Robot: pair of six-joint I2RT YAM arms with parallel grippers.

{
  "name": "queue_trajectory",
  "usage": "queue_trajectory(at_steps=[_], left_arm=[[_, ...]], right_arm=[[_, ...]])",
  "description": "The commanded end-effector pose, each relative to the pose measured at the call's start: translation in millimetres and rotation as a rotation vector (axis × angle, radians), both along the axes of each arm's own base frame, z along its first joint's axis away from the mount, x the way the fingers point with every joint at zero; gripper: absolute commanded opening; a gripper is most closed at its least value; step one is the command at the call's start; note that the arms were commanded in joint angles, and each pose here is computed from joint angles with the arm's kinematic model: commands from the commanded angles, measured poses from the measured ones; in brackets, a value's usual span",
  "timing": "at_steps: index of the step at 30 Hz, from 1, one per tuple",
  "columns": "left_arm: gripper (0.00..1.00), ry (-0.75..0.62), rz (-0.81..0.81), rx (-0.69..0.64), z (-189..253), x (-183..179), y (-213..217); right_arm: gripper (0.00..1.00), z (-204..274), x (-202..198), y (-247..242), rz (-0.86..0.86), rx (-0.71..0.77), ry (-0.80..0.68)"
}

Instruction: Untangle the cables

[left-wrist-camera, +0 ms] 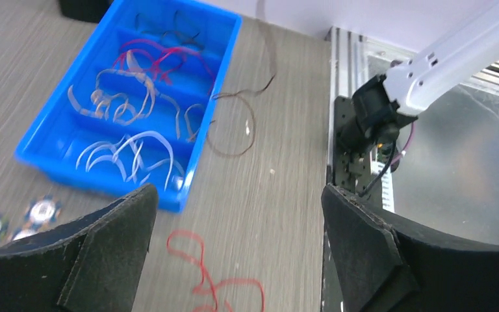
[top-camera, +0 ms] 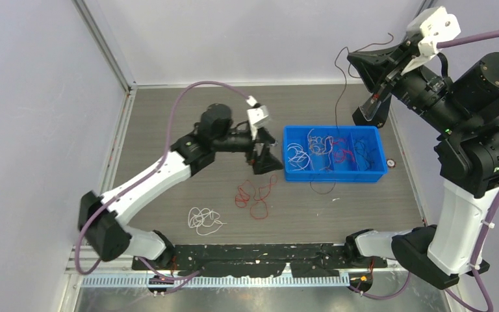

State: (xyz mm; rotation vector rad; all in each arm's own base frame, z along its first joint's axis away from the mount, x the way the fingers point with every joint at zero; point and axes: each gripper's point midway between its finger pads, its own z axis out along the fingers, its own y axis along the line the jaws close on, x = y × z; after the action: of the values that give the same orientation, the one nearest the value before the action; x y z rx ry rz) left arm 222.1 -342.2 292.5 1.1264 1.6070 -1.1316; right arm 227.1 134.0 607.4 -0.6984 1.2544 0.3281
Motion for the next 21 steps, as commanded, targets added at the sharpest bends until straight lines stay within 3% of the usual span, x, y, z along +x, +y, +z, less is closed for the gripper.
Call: queue_trajectory(at_steps=[1,7,9,12,14,18,21], left_arm=[[1.00,-0.055,-0.092,-0.155,47.0,-0.2,-66.5],[0.96,-0.016,-0.161,-0.260,47.9,-2.6,-133.7],[0.83,-0.018,-0.133,-0.262,38.1,5.8,-146.7],[0.47,-0.015,-0.035,-0.249,22.5,28.9,-152.1],[0.37,-0.028,0.042,-0.245,16.7,42.7,-144.3],[0.58,-0.058,0.150,-0.204,5.9,59.6,-126.2],[0.82,-0.132,-0.006,-0.285,31.4,23.5,-114.2]], right_arm=[[0.05,42.0,-12.5,-14.4,-0.055,0.084,-0.134],[0.05,52.2,-16.4,-12.7,-0.037,0.133,-0.151],[0.05,53.5,-15.9,-11.9,-0.033,0.145,-0.152],[0.05,54.5,-15.2,-13.2,-0.040,0.154,-0.160],[0.05,55.1,-17.7,-16.9,-0.056,0.150,-0.172],[0.05,54.7,-25.7,-20.6,-0.063,0.144,-0.187],[0.05,54.8,-30.2,-23.3,-0.069,0.143,-0.195]])
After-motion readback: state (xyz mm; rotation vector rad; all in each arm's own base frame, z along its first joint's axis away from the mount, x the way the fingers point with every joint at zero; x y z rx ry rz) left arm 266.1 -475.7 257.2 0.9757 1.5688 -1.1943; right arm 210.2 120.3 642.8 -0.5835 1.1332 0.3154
